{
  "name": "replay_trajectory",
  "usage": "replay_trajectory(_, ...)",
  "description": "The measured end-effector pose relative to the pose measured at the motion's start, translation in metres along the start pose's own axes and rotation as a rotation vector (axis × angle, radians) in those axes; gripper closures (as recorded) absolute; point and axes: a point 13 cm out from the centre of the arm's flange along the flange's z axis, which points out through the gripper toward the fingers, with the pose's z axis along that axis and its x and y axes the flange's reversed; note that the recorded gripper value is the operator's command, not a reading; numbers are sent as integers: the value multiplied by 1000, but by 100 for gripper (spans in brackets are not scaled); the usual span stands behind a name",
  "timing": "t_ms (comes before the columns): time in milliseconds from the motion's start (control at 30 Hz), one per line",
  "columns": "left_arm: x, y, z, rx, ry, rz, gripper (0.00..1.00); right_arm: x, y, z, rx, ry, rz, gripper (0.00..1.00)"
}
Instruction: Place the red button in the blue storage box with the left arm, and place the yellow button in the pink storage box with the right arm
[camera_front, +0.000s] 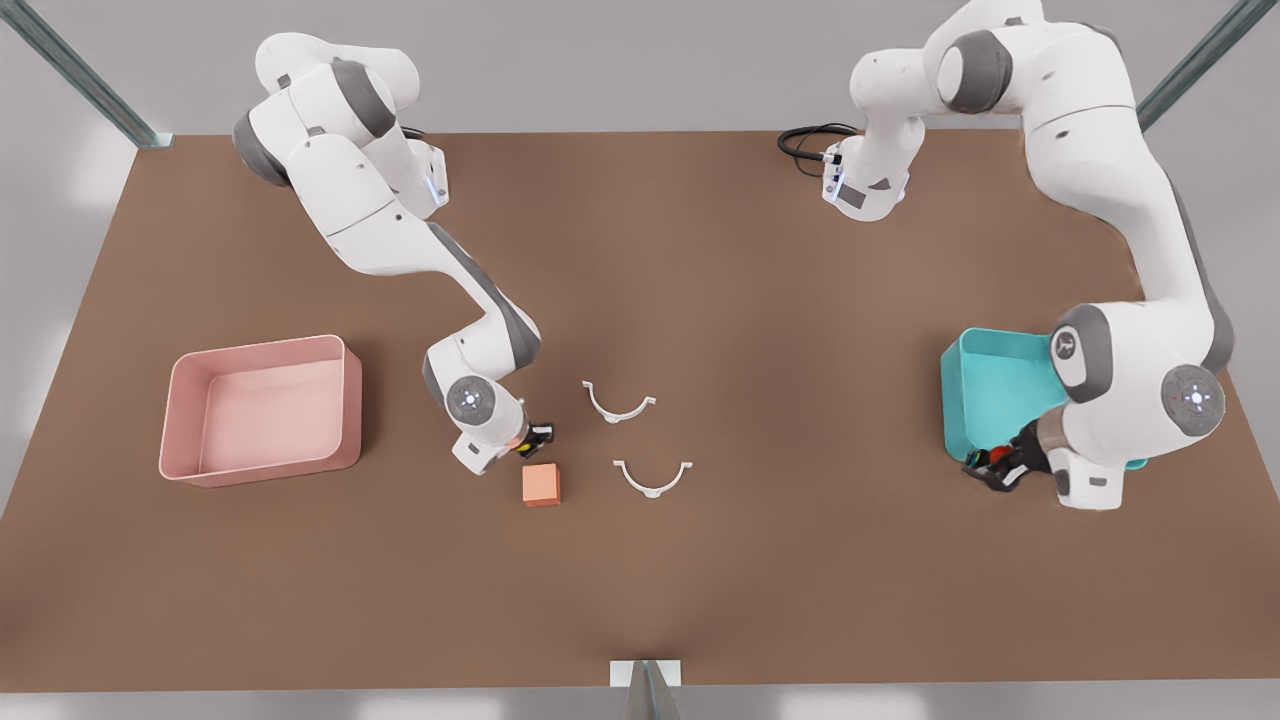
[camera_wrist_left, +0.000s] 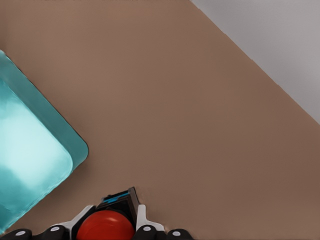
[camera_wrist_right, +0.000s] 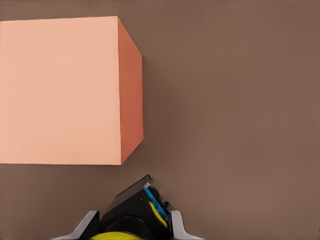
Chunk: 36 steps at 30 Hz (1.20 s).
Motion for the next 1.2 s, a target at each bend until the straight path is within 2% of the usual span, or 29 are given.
replay_trajectory(67,-8,60,-5,-59,58,23,51,-1,0,0,-2,-3,2,43)
replay_trajectory(133,12,108,8,-104,132,68,51,-1,1,-1,-5,-4,3,49)
replay_trajectory(333,55,161,72,-136,242,260,51,-16,-12,-75,-8,-92,11,49)
replay_trajectory(533,24,212,119,-99,251,348,51,-43,-118,-161,19,-146,94,48)
replay_trajectory(667,13,224,146,-86,265,423,48,-47,-214,-181,41,-125,146,48)
replay_trajectory(733,8,225,157,-79,267,460,42,-48,-263,-191,49,-118,164,48)
replay_trajectory(833,5,226,182,-75,284,512,40,-24,-316,-208,67,-83,161,48)
replay_trajectory(867,5,226,187,-73,284,529,4,-7,-322,-211,79,-64,145,48)
replay_trajectory(900,3,226,190,-70,281,545,0,11,-327,-208,87,-39,130,48)
replay_trajectory(967,0,223,190,-64,270,577,0,34,-349,-199,92,-1,119,45)
replay_trajectory(1033,-13,205,150,-52,202,620,0,56,-378,-187,88,30,122,45)
replay_trajectory(1133,-29,106,21,-44,11,748,0,81,-416,-156,64,72,122,45)
replay_trajectory(1200,-16,66,-64,-26,-93,797,0,87,-429,-128,38,99,104,38)
